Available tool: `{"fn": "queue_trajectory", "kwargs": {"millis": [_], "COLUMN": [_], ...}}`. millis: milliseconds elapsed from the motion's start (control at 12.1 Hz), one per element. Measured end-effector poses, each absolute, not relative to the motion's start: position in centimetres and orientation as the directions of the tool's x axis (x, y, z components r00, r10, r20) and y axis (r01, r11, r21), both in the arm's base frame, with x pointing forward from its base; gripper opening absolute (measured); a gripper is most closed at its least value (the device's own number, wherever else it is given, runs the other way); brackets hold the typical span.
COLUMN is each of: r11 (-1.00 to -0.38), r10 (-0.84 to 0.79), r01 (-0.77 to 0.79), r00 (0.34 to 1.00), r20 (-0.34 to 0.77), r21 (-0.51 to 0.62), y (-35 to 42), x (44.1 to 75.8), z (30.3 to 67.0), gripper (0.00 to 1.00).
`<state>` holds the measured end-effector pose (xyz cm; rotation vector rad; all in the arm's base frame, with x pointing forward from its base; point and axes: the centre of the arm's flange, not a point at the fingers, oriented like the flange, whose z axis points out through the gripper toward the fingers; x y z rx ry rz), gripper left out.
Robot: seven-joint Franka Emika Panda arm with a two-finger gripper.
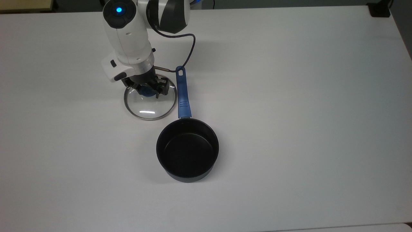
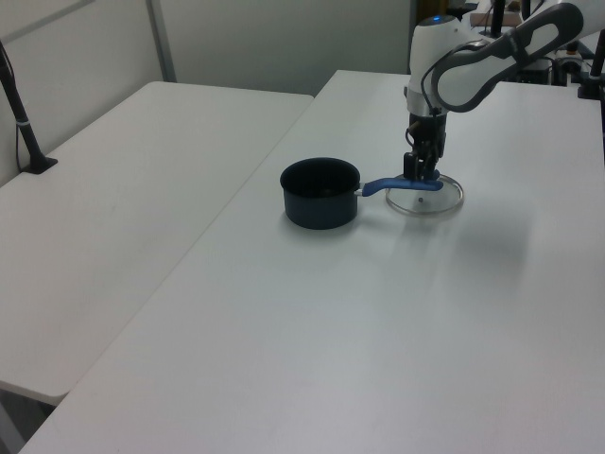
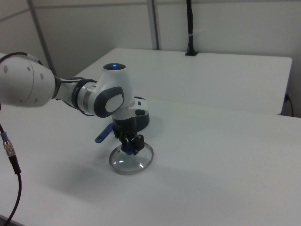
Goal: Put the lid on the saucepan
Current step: 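Lift the glass lid and carry it over the black saucepan, then lower the lid onto the saucepan rim and open the gripper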
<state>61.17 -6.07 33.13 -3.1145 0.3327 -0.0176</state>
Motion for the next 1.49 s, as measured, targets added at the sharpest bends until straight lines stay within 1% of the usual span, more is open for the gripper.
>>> {"fn": "queue_trajectory", "kwargs": {"millis": [248, 413, 579, 744, 992, 1158, 1323, 1488], "r11": [-0.973, -0.975, -0.978, -0.983, -0.996, -0.997, -0.998, -0.999], "r10": [-0.23, -0.22, -0.207, -0.177, -0.092, -0.078, -0.054, -0.037], "r01": [-0.23, -0.221, -0.209, -0.181, -0.093, -0.081, -0.056, -0.038], "r00": [0.973, 0.974, 0.971, 0.965, 0.967, 0.957, 0.941, 0.938], "r20": [0.009, 0.044, 0.122, 0.192, 0.238, 0.281, 0.333, 0.345], "r21": [0.0, 0.01, 0.007, 0.002, -0.003, -0.003, -0.003, -0.004], "y": [-7.8, -9.4, -10.3, -8.7, -2.0, 2.2, 5.7, 7.2], "x": [61.2, 62.4, 64.5, 67.0, 70.4, 72.1, 73.0, 73.4], "z": [33.7, 36.7, 41.1, 44.0, 44.8, 45.6, 46.0, 45.2], "gripper": [0.57, 0.57, 0.57, 0.57, 0.57, 0.57, 0.57, 0.57]}}
